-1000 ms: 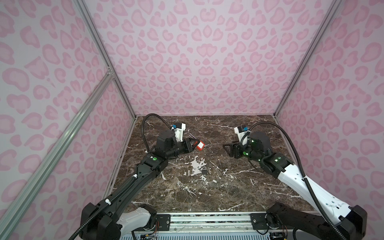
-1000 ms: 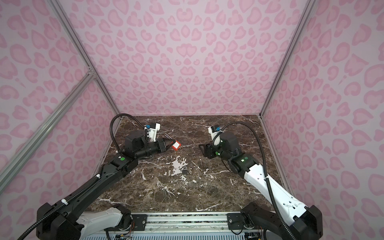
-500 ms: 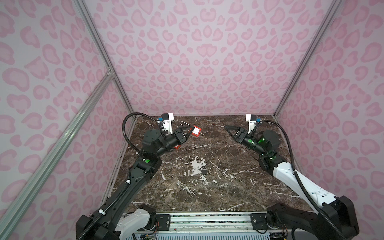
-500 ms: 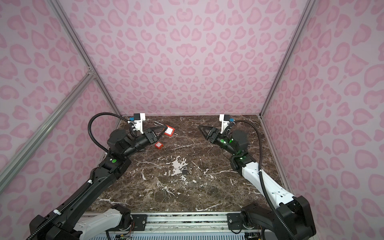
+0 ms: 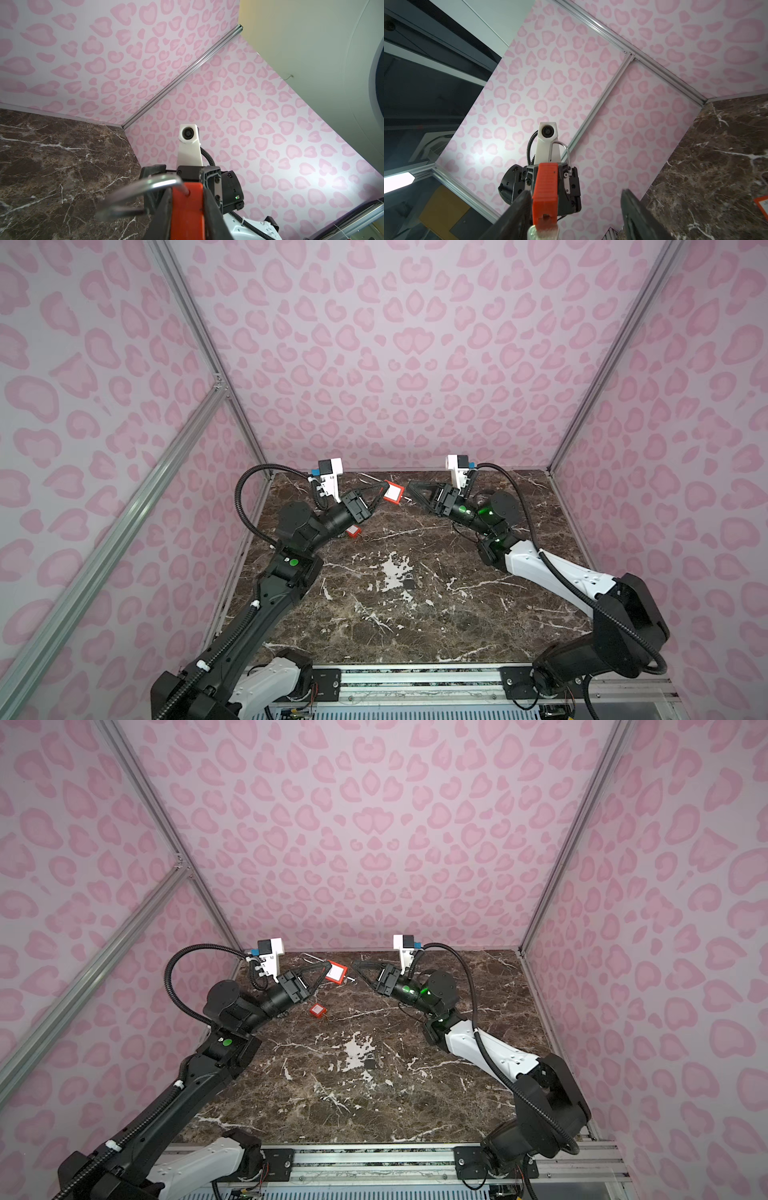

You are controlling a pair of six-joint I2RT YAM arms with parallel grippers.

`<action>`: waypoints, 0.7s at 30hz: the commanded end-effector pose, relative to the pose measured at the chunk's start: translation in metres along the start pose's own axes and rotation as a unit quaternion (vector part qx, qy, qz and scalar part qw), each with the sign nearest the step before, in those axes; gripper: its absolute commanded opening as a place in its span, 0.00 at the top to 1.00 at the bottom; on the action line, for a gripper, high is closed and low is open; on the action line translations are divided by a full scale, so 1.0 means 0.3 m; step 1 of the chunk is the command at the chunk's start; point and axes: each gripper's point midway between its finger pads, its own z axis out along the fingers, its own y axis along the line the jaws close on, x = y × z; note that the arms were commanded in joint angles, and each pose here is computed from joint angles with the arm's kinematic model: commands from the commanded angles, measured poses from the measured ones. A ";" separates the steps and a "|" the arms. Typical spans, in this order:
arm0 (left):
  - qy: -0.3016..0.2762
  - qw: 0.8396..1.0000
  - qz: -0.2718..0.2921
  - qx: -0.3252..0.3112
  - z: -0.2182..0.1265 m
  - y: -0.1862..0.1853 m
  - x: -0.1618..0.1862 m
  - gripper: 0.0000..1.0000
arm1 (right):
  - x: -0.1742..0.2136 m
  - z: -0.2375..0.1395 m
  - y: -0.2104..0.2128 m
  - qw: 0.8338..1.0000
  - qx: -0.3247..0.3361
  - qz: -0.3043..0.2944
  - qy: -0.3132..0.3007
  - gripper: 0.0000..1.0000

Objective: Lock with the key

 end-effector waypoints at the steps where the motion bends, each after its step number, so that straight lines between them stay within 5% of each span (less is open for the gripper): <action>1: -0.013 0.999 0.017 0.030 -0.003 -0.060 -0.030 0.96 | -0.010 0.014 0.092 0.996 -0.082 0.014 -0.010 0.32; 5: -0.012 0.999 0.019 0.029 -0.004 -0.061 -0.034 0.96 | 0.005 0.031 0.100 0.993 -0.111 0.039 -0.010 0.36; 21: -0.014 1.000 0.018 0.013 -0.018 -0.017 -0.046 0.96 | 0.082 0.080 0.060 0.997 -0.059 0.034 0.020 0.39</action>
